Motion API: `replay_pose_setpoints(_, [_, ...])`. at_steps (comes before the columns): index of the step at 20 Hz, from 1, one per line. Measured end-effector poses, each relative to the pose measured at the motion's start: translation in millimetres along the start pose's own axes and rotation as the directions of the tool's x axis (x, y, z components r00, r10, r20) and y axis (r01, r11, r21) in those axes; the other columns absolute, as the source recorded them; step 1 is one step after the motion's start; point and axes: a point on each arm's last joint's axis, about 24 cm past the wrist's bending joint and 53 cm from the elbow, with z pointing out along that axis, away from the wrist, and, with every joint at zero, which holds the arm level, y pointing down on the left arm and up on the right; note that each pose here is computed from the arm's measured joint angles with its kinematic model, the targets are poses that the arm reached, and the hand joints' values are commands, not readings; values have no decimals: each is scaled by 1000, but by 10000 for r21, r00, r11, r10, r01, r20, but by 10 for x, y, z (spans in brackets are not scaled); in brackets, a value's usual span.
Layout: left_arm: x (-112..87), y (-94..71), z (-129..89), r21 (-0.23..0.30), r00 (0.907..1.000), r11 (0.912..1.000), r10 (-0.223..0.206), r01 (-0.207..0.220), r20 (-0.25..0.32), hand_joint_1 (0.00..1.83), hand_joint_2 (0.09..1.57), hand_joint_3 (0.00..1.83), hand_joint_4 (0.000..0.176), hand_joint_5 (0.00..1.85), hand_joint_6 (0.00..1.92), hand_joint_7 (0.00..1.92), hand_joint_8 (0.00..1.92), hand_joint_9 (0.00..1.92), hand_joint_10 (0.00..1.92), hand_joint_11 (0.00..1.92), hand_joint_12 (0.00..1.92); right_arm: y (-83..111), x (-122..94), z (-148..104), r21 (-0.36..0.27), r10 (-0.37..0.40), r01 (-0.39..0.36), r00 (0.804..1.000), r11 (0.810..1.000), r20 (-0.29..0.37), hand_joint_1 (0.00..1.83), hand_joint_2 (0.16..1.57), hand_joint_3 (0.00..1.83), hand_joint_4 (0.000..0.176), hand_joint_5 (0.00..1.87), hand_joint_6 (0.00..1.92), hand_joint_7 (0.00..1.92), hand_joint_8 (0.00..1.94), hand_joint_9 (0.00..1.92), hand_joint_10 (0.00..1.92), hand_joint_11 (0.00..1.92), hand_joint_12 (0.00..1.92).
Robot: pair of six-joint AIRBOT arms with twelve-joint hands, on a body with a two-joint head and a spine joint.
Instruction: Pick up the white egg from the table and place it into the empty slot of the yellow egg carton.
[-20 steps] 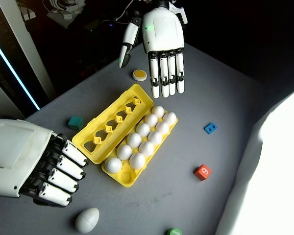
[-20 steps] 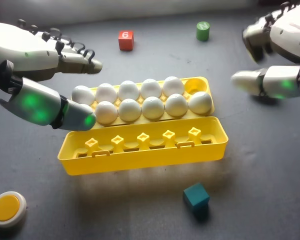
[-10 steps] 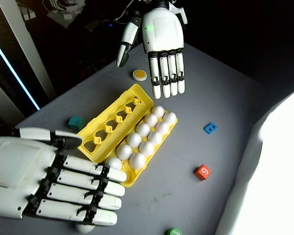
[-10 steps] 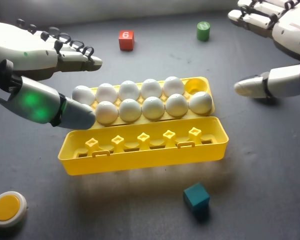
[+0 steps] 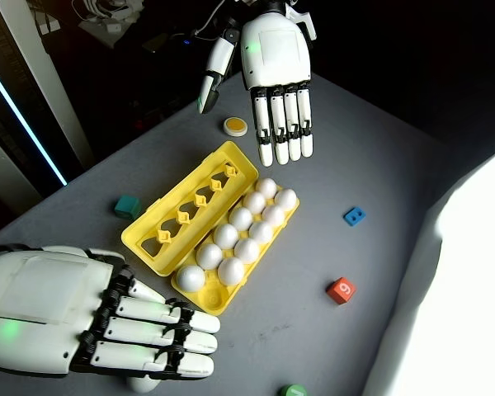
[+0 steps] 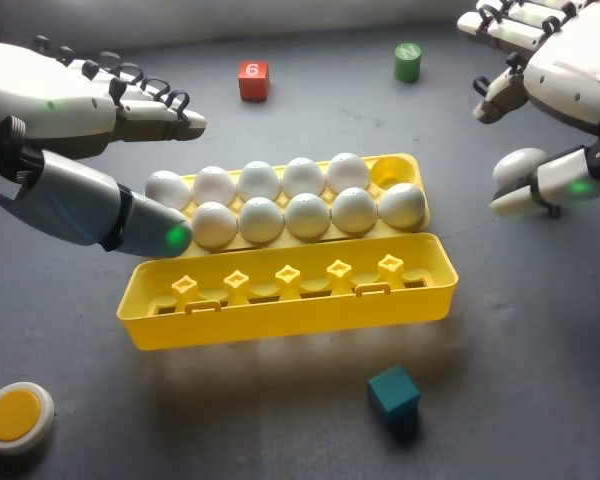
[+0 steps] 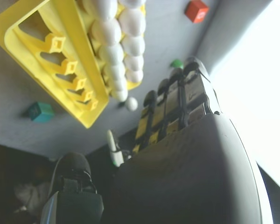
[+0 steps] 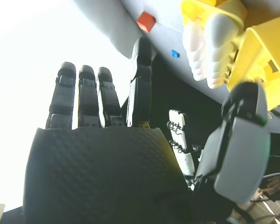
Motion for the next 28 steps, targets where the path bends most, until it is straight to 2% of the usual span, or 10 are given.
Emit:
replay_pose_setpoints(2, [1,0,0,-1,10000,10000,0,0,-4,0,1115,15,0,0,0,0,0,0,0,0,0,-101,-31,84,229,-205,199,9995,9995,257,605,811,8,134,846,3,0,0,0,0,0,0])
replay_pose_setpoints(7, [4,-9,0,16,10000,10000,7,-7,-8,0,1107,9,0,2,1,0,0,0,0,0,0,-308,67,227,741,-91,86,9999,9972,67,671,799,0,109,855,13,0,0,0,0,0,0])
replay_pose_setpoints(8, [5,-8,0,15,10000,10000,7,-7,-12,0,1108,9,0,0,0,0,0,0,0,0,0,-324,94,240,754,-140,142,9999,9970,-37,612,809,3,144,828,3,0,0,0,0,0,0])
replay_pose_setpoints(13, [5,-9,0,16,10000,10000,4,-3,-12,0,1116,10,0,0,0,0,0,0,0,0,0,-377,335,249,749,-458,517,9959,9958,-778,658,817,4,109,839,6,5,1,0,0,0,0])
replay_pose_setpoints(16, [5,-9,0,16,10000,10000,4,-3,-12,0,1110,6,0,0,0,0,0,0,0,0,0,-437,376,295,834,-521,597,9946,9947,-897,656,810,1,131,851,9,10,4,0,0,0,0])
replay_pose_setpoints(18, [5,-8,0,15,10000,10000,7,-7,-12,0,1117,9,0,0,0,0,0,0,0,0,0,-469,385,317,891,-539,620,9944,9941,-904,651,830,10,111,852,6,12,2,0,0,0,0])
replay_pose_setpoints(19, [5,-9,0,16,10000,10000,4,-3,-12,0,1117,8,0,0,0,0,0,0,0,0,0,-477,393,329,905,-547,630,9943,9939,-917,714,820,4,66,880,15,36,10,0,0,0,0])
replay_pose_setpoints(23, [5,-8,0,15,10000,10000,7,-7,-12,0,1119,8,0,0,0,0,0,0,0,0,0,-507,454,403,967,-506,603,9937,9935,-997,628,857,18,146,831,4,0,0,0,0,0,0])
replay_pose_setpoints(24, [5,-8,0,15,10000,10000,7,-7,-12,0,1122,9,0,0,0,0,0,0,0,0,0,-523,471,415,1002,-513,613,9937,9931,-996,688,852,13,99,849,13,0,0,0,0,0,0])
replay_pose_setpoints(28, [5,-9,0,16,10000,10000,4,-3,-12,0,1118,6,0,0,0,0,0,0,0,0,0,-477,519,463,841,-529,619,9931,9945,-1049,709,868,12,90,876,17,31,7,0,0,0,0])
